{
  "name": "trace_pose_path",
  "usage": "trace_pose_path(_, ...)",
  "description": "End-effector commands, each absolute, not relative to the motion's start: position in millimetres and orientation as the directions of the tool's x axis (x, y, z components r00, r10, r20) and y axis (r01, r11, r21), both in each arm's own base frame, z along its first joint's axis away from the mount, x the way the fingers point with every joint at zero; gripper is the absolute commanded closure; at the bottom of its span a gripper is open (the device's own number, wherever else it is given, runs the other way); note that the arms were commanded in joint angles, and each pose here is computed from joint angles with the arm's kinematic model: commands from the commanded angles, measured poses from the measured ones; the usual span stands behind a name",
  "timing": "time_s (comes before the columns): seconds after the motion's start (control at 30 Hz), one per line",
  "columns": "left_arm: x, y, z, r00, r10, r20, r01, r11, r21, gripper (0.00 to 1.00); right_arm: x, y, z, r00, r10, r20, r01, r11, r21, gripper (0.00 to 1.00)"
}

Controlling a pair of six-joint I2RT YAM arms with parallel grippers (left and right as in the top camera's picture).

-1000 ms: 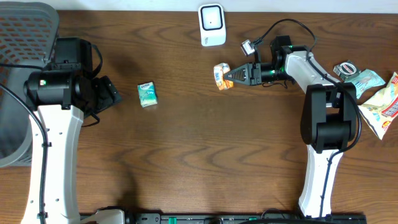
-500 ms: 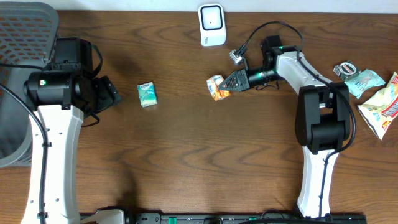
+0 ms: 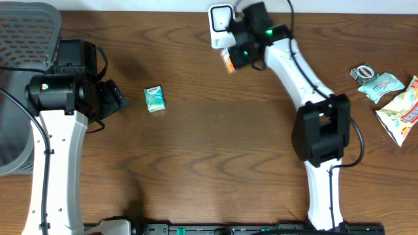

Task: Scan the item barcode
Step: 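Raise the orange Kleenex pack in front of the scanner window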

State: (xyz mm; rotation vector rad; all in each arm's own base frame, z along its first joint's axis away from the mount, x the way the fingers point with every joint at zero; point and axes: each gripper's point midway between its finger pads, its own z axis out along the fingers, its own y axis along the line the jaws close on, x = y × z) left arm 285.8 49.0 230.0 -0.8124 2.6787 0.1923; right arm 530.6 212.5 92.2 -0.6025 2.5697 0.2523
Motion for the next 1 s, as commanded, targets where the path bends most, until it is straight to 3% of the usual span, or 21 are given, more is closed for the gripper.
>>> trace_pose_path(0.0, 285.7, 51.9, 230.2, -0.774, -0.525, -0.355, -0.573, 0.819, 0.038, 0.02, 573.5, 170.9, 122.3, -0.688, -0.494, -0.532, -0.286, 0.858, -0.427, 0.99)
trace_pose_path(0.27, 285.7, 51.9, 230.2, -0.774, -0.525, -0.355, -0.573, 0.819, 0.038, 0.02, 622.2, 201.5, 156.1, -0.408, -0.719, -0.563, -0.334, 0.691, -0.641, 0.99)
trace_pose_path(0.63, 285.7, 51.9, 230.2, -0.774, -0.525, -0.355, -0.573, 0.819, 0.038, 0.02, 644.0, 238.0, 152.5, -0.166, -0.824, -0.541, -0.415, 0.556, -0.72, 0.99)
trace_pose_path(0.97, 285.7, 51.9, 230.2, -0.774, -0.525, -0.355, -0.573, 0.819, 0.038, 0.02, 648.1, 237.9, 151.0, -0.113, -0.886, -0.45, -0.41, 0.454, -0.791, 0.99)
